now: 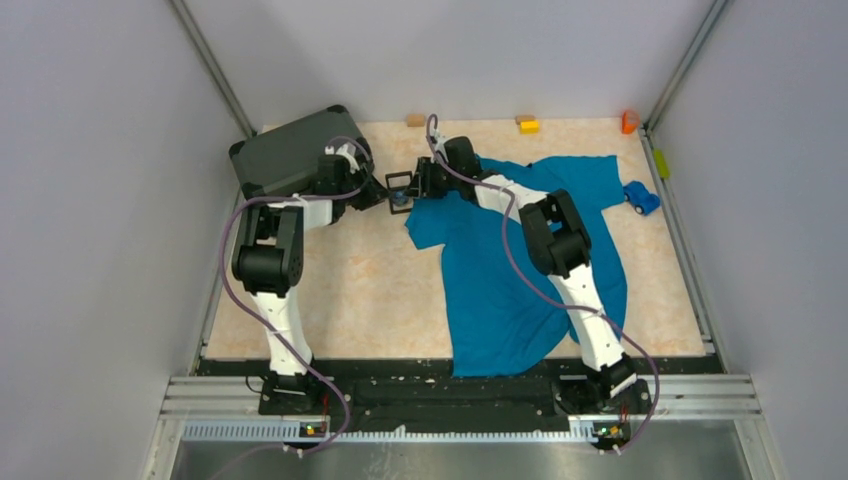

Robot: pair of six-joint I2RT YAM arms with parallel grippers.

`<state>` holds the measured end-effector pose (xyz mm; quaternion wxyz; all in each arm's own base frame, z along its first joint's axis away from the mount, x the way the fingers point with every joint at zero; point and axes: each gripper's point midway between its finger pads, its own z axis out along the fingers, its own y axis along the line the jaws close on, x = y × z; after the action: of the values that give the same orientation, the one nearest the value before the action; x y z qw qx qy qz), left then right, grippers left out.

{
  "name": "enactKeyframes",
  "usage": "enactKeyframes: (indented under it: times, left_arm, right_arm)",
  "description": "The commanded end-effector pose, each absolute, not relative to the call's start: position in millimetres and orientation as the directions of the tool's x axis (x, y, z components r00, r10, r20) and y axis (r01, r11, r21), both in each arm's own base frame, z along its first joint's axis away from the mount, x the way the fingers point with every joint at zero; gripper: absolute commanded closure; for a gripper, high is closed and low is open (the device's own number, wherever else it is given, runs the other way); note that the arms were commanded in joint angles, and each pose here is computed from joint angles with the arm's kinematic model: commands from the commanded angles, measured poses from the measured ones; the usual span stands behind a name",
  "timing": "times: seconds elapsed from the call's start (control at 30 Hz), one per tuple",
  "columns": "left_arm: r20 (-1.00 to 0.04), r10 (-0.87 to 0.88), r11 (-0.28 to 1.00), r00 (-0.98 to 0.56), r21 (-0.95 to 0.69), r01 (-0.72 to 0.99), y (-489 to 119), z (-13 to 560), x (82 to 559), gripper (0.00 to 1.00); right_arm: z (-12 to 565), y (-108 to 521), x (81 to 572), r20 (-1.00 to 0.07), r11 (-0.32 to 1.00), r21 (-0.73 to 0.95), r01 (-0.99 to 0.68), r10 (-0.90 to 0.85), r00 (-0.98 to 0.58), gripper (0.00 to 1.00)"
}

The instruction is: Pin the brooch onto the clothing

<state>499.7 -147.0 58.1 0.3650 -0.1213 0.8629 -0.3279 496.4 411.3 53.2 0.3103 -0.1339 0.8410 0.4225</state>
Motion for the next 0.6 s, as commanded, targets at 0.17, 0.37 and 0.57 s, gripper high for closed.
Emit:
enactKeyframes:
  times: [0.17, 0.37, 0.57]
  left_arm:
    - [-0.581, -0.429, 0.757, -0.692, -0.649, 0.075, -151, 65, 514, 0.68]
    - [-0.576, -0.417, 0.768, -0.703, -0.637, 0.065, -152, 58, 511, 0.68]
    - [-0.569, -0.408, 0.767, -0.714, -0.638, 0.07, -156, 54, 512, 0.68]
  right_arm:
    - [71, 422, 511, -0.667, 0.618, 0.609, -0.497, 0.06, -0.742, 0.61]
    - [65, 423, 504, -0.65, 0.64, 0.603, -0.477, 0.047, -0.758, 0.61]
    - [62, 427, 500, -0.644, 0.647, 0.602, -0.468, 0.046, -0.764, 0.61]
